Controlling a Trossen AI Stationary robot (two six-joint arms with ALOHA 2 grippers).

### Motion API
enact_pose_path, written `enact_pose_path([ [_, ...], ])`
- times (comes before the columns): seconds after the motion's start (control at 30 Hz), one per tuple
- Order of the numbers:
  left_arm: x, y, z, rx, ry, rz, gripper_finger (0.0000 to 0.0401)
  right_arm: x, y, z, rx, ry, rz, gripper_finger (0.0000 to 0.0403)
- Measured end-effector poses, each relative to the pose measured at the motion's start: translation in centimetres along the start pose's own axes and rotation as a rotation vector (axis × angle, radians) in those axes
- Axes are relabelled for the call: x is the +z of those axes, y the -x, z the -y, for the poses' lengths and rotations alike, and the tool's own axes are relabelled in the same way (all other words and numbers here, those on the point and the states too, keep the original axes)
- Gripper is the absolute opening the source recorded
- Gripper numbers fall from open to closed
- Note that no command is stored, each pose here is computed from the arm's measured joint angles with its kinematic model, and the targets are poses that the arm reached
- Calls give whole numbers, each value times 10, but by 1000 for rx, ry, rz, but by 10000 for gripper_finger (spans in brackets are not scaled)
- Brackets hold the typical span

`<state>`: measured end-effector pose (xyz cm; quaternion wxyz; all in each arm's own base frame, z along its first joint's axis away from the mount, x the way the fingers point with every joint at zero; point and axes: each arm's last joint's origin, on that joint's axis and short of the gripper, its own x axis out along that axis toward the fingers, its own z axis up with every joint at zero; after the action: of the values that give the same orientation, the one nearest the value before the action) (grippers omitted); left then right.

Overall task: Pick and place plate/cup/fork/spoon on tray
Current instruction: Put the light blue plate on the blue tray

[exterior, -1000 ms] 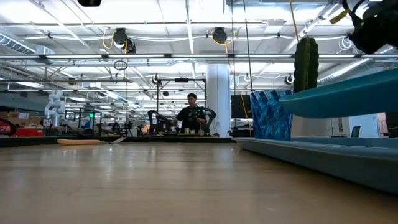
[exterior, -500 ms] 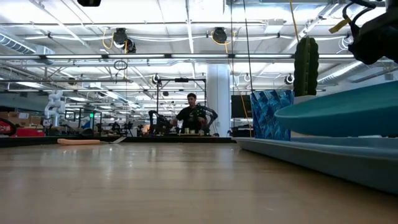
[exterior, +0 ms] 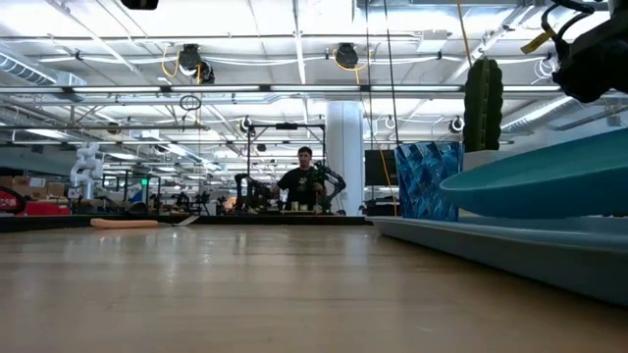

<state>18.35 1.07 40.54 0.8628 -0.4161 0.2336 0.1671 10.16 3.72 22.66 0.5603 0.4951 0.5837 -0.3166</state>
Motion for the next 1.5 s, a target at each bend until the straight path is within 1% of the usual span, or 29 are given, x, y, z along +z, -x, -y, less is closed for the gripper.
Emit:
enact_pose_path([
  [0.2,0,0,0,-2,-35,-2,104,0,-3,-4,-17,-5,-6,0],
  [0.4,0,0,0,-14,-85,-17,104,2,-9,-8,-73,-25,0,0],
  [0.57,-1,0,1,-33,-106,-40,104,1,-9,-7,-80,-106,25,0],
  [0.87,-2,0,1,-52,-108,-61,104,-6,-10,-6,-96,-205,47,0],
  [1.0,-2,0,1,-59,-108,-68,104,-8,-11,-5,-104,-246,48,0],
  [1.27,-4,1,3,-107,-108,-122,104,-11,-11,-4,-115,-331,40,3],
  [1.5,-4,1,3,-112,-117,-124,104,-14,-12,-1,-150,-402,33,5],
])
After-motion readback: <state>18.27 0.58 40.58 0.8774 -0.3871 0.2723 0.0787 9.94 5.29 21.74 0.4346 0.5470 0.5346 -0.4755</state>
